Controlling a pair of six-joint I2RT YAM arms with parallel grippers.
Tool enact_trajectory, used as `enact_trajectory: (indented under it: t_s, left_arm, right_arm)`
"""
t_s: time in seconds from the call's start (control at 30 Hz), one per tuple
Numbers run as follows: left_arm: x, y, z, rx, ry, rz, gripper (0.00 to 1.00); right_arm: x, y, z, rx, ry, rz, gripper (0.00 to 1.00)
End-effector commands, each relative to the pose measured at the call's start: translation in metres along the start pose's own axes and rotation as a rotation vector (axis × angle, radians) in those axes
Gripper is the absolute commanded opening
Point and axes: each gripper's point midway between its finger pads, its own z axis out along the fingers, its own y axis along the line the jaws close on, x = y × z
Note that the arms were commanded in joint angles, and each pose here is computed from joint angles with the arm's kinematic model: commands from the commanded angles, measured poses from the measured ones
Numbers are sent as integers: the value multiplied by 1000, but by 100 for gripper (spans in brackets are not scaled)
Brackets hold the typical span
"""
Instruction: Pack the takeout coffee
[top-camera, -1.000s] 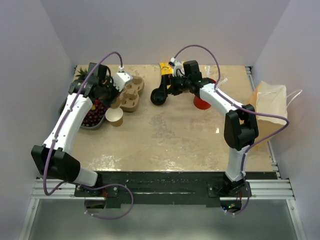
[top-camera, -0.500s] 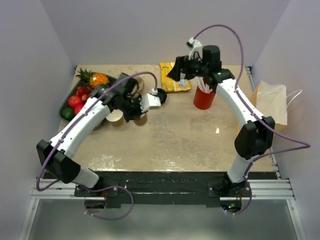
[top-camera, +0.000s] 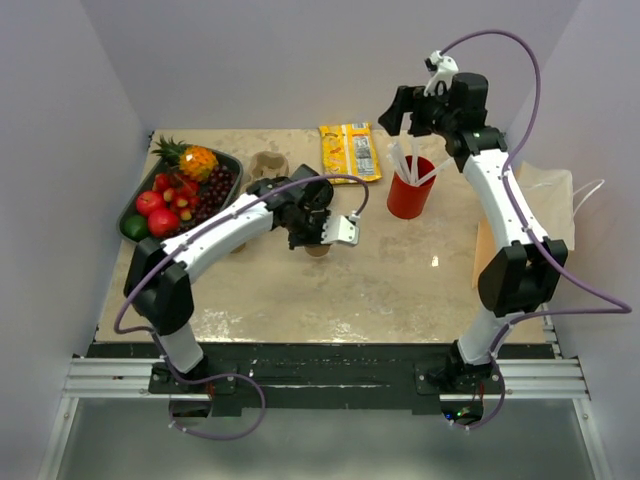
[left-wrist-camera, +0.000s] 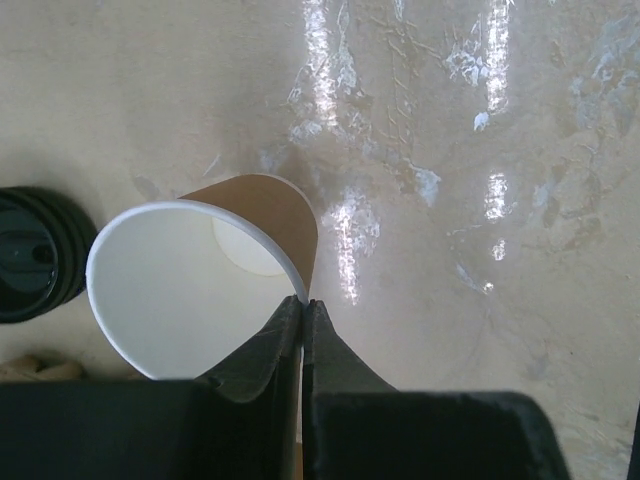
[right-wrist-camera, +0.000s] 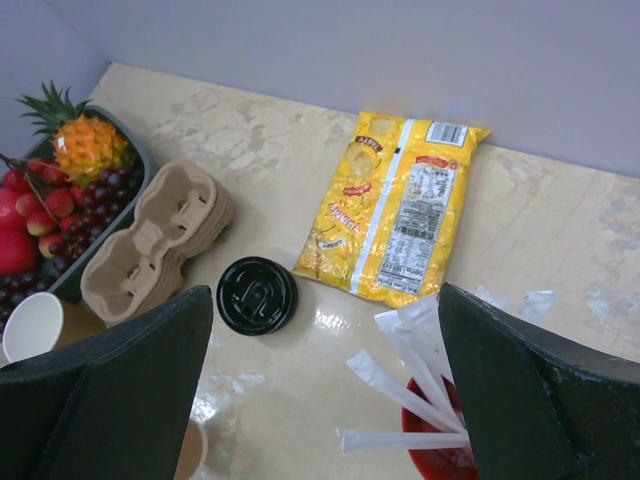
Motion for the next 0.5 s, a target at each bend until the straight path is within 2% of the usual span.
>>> enact_trajectory:
  t_s: [0.0,0.47]
  left_arm:
    - [-9,9,20,24,18,73,0]
    - [-19,-1,36,51,19,44,0]
  right_arm:
    - [-17,13,-22,-5,-57,-40,97]
    - [-5,16,-22,-28,-32,-29,97]
